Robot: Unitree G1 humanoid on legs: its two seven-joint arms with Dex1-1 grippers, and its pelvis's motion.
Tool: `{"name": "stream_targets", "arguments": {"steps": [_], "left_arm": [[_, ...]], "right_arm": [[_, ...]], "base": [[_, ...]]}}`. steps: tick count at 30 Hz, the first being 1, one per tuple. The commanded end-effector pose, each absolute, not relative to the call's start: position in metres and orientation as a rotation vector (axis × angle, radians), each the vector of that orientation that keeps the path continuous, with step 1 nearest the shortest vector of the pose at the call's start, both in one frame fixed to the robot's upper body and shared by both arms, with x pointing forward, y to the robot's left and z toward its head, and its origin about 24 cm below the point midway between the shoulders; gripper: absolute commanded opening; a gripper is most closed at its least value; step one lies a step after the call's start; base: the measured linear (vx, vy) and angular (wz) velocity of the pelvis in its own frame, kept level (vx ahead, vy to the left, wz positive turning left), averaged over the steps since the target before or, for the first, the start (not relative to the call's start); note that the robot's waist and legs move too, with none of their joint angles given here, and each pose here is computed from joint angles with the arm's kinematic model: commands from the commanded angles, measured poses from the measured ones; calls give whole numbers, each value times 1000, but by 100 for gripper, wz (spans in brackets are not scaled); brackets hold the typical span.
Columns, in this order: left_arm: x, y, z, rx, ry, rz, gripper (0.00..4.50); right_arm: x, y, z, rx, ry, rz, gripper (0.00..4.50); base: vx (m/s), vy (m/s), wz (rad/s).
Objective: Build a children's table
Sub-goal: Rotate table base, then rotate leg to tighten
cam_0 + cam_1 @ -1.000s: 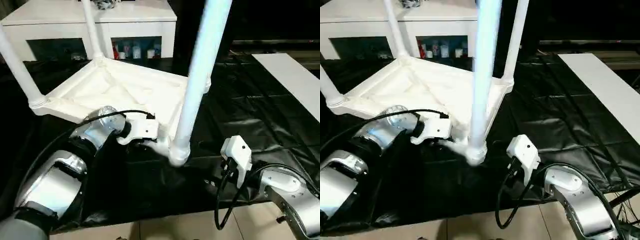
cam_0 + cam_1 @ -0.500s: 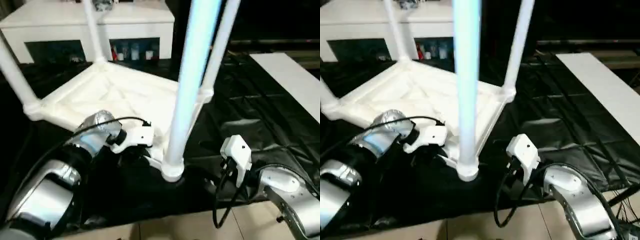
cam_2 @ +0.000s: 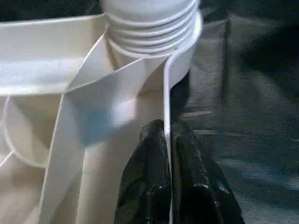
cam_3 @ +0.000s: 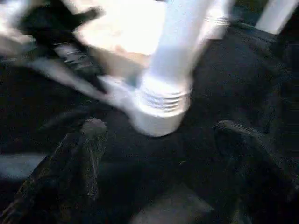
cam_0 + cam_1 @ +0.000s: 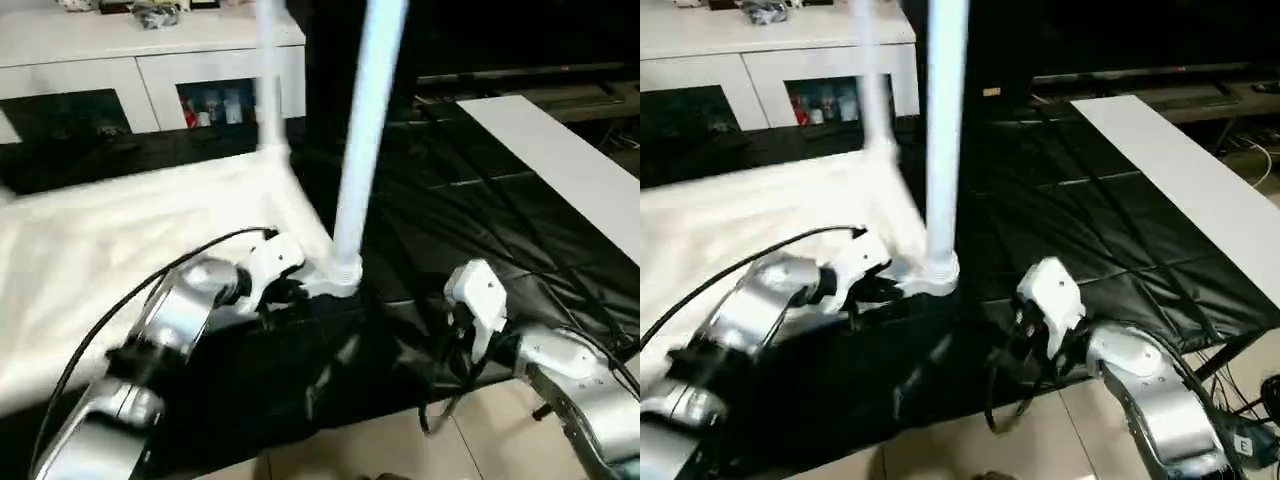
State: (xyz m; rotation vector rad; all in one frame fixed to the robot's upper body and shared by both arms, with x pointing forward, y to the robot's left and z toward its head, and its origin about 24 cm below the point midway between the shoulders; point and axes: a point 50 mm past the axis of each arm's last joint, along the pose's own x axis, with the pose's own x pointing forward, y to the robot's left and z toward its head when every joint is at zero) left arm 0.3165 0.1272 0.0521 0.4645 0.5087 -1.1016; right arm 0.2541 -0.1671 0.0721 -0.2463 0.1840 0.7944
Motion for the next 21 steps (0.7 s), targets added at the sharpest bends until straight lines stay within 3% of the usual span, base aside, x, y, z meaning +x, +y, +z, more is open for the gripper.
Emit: {"name": "stream_targets", "arguments": {"steps": [1,6,12,13,21], "left_arm": [[305,117,48,492,482,-1212,3],[303,114,49,552,426,-1240,3],[302,107,47,571,404,-1283,3],[302,107,47,570,401,-1282,1],[304,102,49,578,369,-1301,0]], "right_arm": [[264,-175,74,-256,178,694,406],[267,-173,72,-196,171,658,406],[262,-159,63,-164,194,803,406],[262,-158,62,-158,194,808,423],[278,-156,55,-194,214,793,446]], "base": [[0,0,0],[0,0,0],[0,0,0],[0,0,0],[0,0,0]]}}
